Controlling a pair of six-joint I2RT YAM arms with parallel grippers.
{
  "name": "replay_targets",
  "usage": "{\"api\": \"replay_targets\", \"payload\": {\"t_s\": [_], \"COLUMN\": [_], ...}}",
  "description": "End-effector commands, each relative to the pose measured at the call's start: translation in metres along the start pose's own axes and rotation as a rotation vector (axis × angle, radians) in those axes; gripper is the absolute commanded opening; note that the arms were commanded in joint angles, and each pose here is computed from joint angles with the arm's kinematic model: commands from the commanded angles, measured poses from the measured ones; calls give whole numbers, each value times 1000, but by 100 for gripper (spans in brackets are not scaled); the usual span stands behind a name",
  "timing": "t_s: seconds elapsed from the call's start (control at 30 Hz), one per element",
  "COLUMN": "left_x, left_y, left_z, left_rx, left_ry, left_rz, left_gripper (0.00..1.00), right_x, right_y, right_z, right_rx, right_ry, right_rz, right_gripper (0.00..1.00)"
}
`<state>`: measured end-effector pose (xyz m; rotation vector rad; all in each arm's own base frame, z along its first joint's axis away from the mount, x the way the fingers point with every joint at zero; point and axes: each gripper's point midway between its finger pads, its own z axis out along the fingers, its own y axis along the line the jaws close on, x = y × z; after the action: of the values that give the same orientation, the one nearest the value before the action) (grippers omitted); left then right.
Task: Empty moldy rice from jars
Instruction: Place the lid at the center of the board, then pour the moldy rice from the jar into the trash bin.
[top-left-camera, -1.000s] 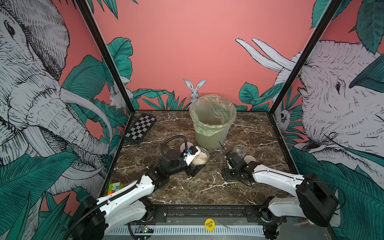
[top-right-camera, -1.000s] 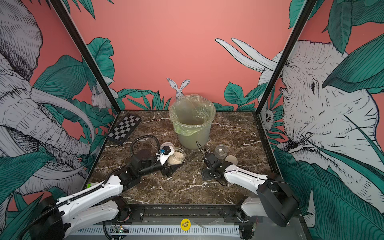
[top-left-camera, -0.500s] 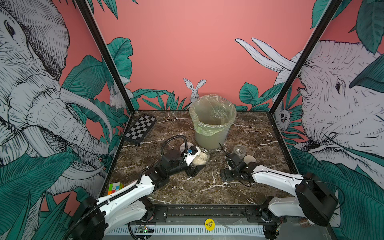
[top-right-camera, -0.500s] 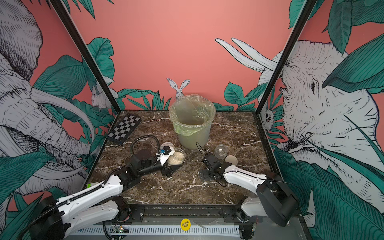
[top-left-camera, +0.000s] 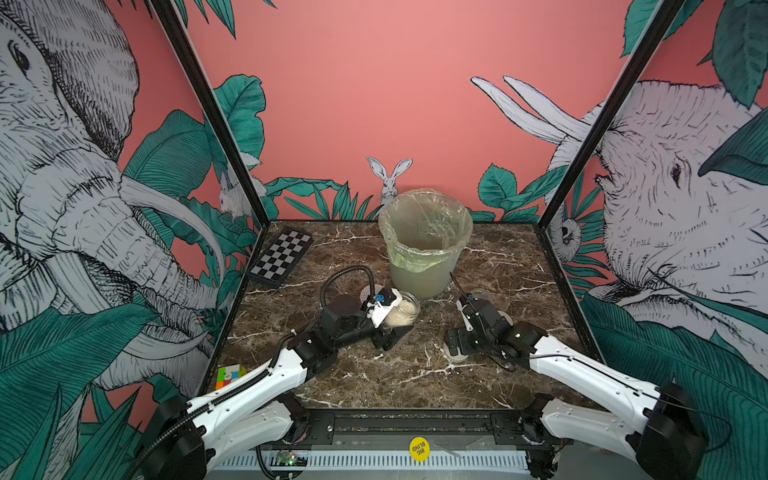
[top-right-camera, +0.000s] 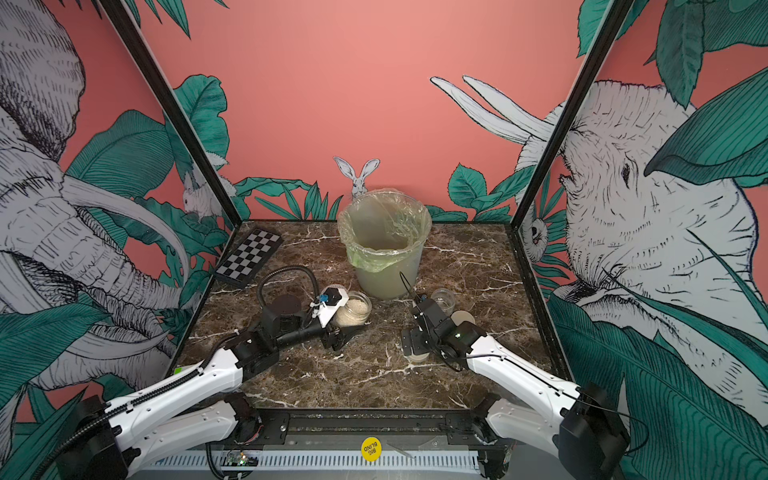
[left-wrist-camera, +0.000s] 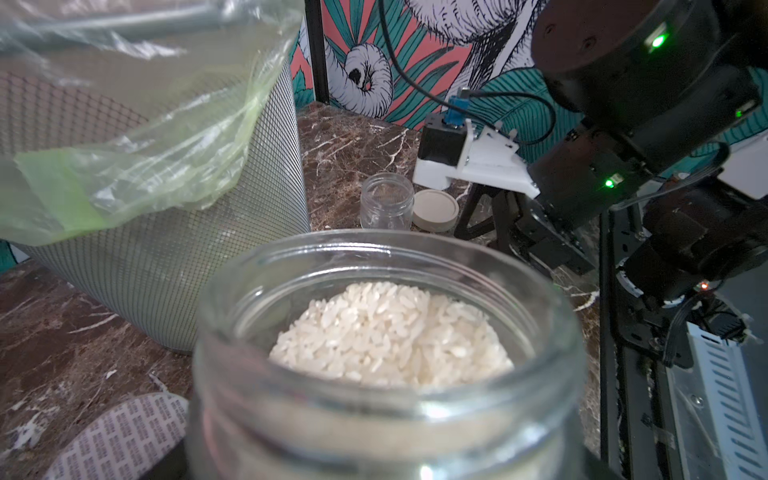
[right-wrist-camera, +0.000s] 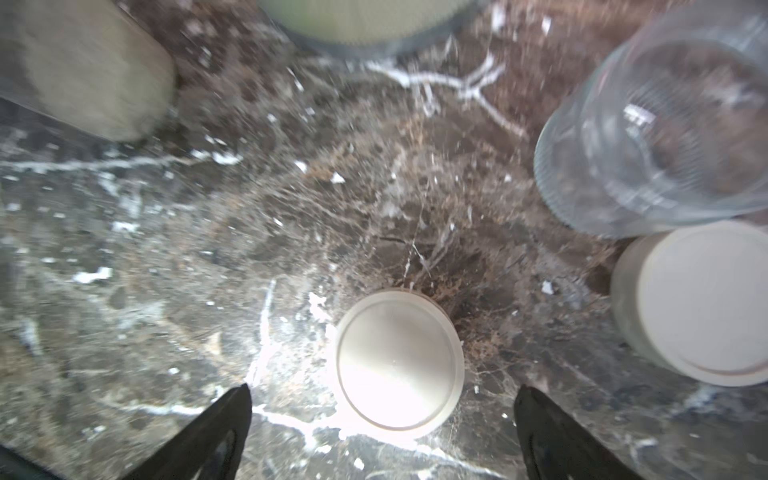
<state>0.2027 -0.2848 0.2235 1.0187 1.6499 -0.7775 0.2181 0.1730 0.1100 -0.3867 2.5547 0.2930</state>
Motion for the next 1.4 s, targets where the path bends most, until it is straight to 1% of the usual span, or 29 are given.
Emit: {"api": "replay_targets", "payload": {"t_s": [0.0,0.07,0.17,0.33,0.53,0.57,0.63,0.8,0.87,0.93,1.03,1.17,1.3,1.37], "left_x": [-58,-67,-83,-111,-140,-145,-157,-182,-189,-197,-207,-216,-218,-218], "left_y": [2,4,6,12,19,19,20,25,26,27,30,39,48,52], "left_z": [-17,-21,-28,-34,-20,-16,-9,12,22,31,41,45,46,46], "left_rx": [-26,-38,-59,-96,-96,-90,-80,-58,-40,-24,-20,-21,-12,-11], "left_ry": [-153,-150,-160,-191,-179,-180,-183,-187,-180,-172,-178,-200,-202,-205], "left_rz": [39,49,67,80,107,113,128,161,169,179,205,213,212,209], "left_gripper": [0,0,0,0,0,0,0,0,0,0,0,0,0,0], "right_x": [-9,-14,-26,-44,-61,-65,-78,-113,-126,-138,-156,-182,-208,-219], "right_y": [-4,-13,-20,-28,-50,-50,-40,-26,-19,-11,8,24,39,44], "right_z": [-29,-46,-71,-110,-149,-155,-168,-197,-203,-204,-207,-207,-200,-195], "right_rx": [37,86,119,120,206,200,153,93,66,37,-52,-162,-312,-362], "right_ry": [11,4,-50,-203,-348,-368,-413,-547,-581,-601,-636,-695,-721,-722], "right_rz": [-53,-50,-45,-26,49,51,19,23,18,27,40,116,207,230], "right_gripper": [98,98,98,98,98,98,98,98,98,98,98,98,98,98]}}
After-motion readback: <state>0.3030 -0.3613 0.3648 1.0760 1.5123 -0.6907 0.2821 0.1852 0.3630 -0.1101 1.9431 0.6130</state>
